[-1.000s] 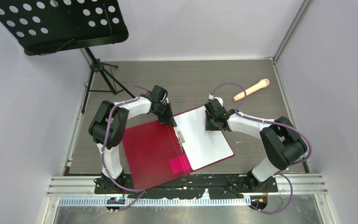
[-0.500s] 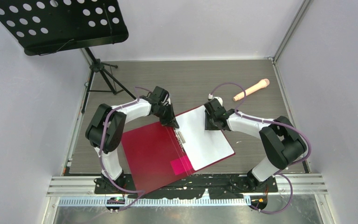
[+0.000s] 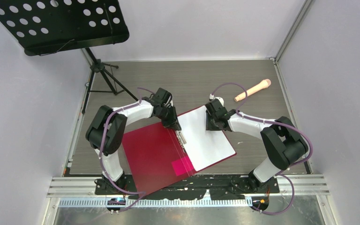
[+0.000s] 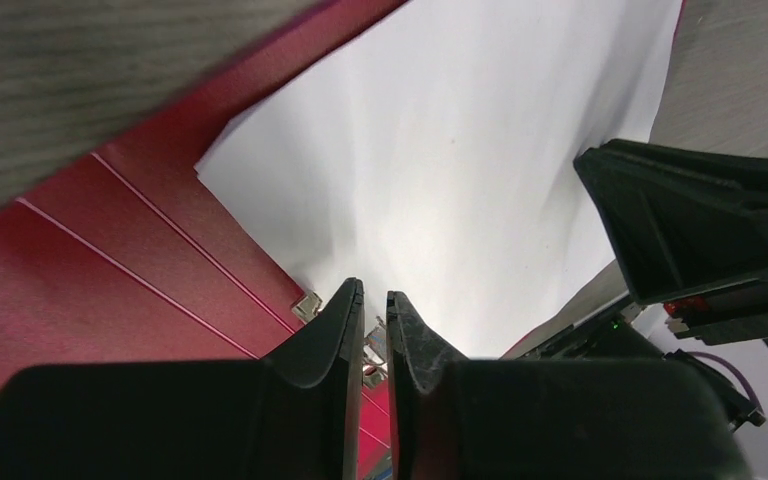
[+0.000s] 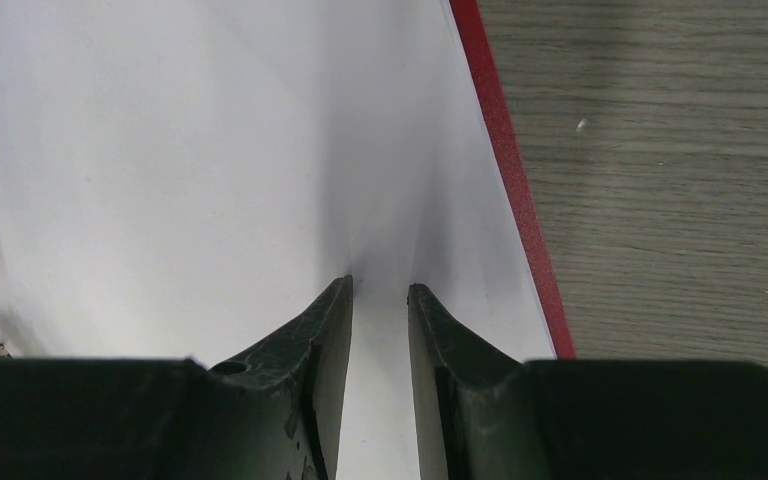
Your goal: Put the files into the folder
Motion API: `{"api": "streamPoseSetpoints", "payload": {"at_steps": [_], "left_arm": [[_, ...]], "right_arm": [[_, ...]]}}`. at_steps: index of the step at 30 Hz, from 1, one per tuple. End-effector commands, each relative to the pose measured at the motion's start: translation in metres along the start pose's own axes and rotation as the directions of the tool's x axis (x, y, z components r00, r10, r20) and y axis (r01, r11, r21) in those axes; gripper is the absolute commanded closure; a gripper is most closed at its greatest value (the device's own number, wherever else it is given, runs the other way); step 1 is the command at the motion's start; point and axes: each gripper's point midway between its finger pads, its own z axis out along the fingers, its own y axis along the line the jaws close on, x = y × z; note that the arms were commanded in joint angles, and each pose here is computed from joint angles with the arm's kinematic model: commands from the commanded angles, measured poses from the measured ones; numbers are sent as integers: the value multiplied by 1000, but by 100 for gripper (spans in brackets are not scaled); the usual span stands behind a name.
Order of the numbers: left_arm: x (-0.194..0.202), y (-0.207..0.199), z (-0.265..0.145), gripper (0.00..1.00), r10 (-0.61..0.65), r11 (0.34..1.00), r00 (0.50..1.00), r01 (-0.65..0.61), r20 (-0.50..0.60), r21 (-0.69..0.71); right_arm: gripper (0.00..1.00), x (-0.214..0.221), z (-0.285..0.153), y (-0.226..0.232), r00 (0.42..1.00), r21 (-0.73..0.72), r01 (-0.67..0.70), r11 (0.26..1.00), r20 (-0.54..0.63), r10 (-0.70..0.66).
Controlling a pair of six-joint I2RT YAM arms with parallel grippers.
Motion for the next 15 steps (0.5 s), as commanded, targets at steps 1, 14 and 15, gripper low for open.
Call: {"api": "streamPoseSetpoints", "payload": {"at_steps": [1, 14, 15], "left_arm": [[-27, -6, -17, 86, 35, 999, 996, -35, 82, -2], [-17, 1, -5, 87, 46, 999, 998, -45, 47, -18], [-14, 0, -4, 88, 48, 999, 998, -47, 45, -20]], "right_arm": [[67, 13, 7, -6, 999, 24, 1, 1000, -44, 0], [67, 16, 11, -6, 999, 28, 2, 1000, -55, -1], [67, 17, 12, -6, 998, 28, 1, 1000, -55, 0]]}}
